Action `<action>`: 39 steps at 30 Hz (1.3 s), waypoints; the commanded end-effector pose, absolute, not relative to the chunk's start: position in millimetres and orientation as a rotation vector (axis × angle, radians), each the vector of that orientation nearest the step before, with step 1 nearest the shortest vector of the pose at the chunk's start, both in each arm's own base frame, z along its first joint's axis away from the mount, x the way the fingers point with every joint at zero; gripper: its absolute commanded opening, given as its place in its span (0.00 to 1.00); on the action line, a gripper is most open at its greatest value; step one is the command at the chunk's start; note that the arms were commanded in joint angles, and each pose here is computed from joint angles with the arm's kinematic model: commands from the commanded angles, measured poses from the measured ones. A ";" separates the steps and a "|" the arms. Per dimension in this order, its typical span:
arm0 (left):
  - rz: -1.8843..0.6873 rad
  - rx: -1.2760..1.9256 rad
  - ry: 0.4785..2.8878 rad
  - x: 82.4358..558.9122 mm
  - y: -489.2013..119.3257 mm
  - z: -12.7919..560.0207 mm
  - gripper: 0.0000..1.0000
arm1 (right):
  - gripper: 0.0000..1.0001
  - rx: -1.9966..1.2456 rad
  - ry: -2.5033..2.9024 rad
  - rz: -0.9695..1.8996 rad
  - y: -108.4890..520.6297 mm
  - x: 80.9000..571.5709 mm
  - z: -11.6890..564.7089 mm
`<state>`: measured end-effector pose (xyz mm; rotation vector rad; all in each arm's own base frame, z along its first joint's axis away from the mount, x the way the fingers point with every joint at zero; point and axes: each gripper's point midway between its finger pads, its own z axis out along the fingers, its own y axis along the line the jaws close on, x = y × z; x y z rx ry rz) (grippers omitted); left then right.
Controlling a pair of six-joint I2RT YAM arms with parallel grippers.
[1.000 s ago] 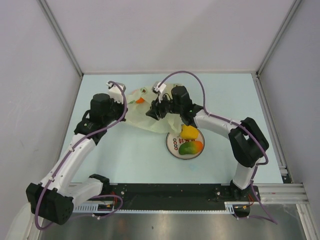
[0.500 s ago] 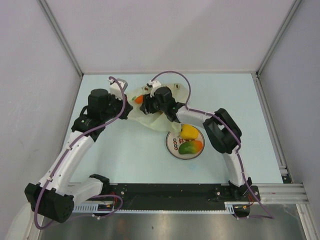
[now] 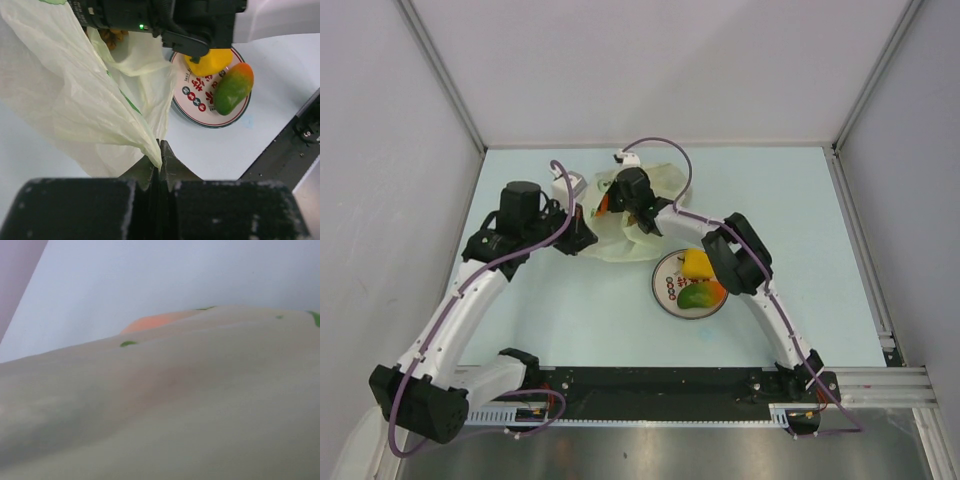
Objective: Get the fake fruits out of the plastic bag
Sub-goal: Take out the fake fruit from the plastic bag.
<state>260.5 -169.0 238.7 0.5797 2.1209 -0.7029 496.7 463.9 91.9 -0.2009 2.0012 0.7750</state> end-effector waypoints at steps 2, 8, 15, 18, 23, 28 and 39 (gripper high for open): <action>-0.803 0.645 2.092 251.1 -182.0 258.1 0.01 | 1.00 -0.051 2.016 0.771 466.0 515.0 78.2; -0.861 0.656 2.143 239.6 -185.2 246.2 0.00 | 1.00 0.006 2.020 0.846 480.6 517.5 66.1; -0.814 0.653 2.190 242.1 -179.2 239.3 0.00 | 0.99 0.066 1.973 0.918 495.4 527.9 61.3; -0.788 0.674 2.196 240.3 -175.6 237.8 0.00 | 1.00 0.076 1.939 0.956 500.4 534.5 67.6; -0.741 0.670 2.198 247.5 -171.9 238.9 0.00 | 0.88 0.037 1.927 0.943 501.6 538.4 68.2; -0.711 0.656 2.197 256.4 -170.7 235.0 0.00 | 0.90 0.045 1.958 0.941 492.0 534.8 64.8; -0.452 0.575 2.191 286.8 -142.0 230.7 0.00 | 0.64 -0.165 1.879 0.989 492.9 528.2 95.5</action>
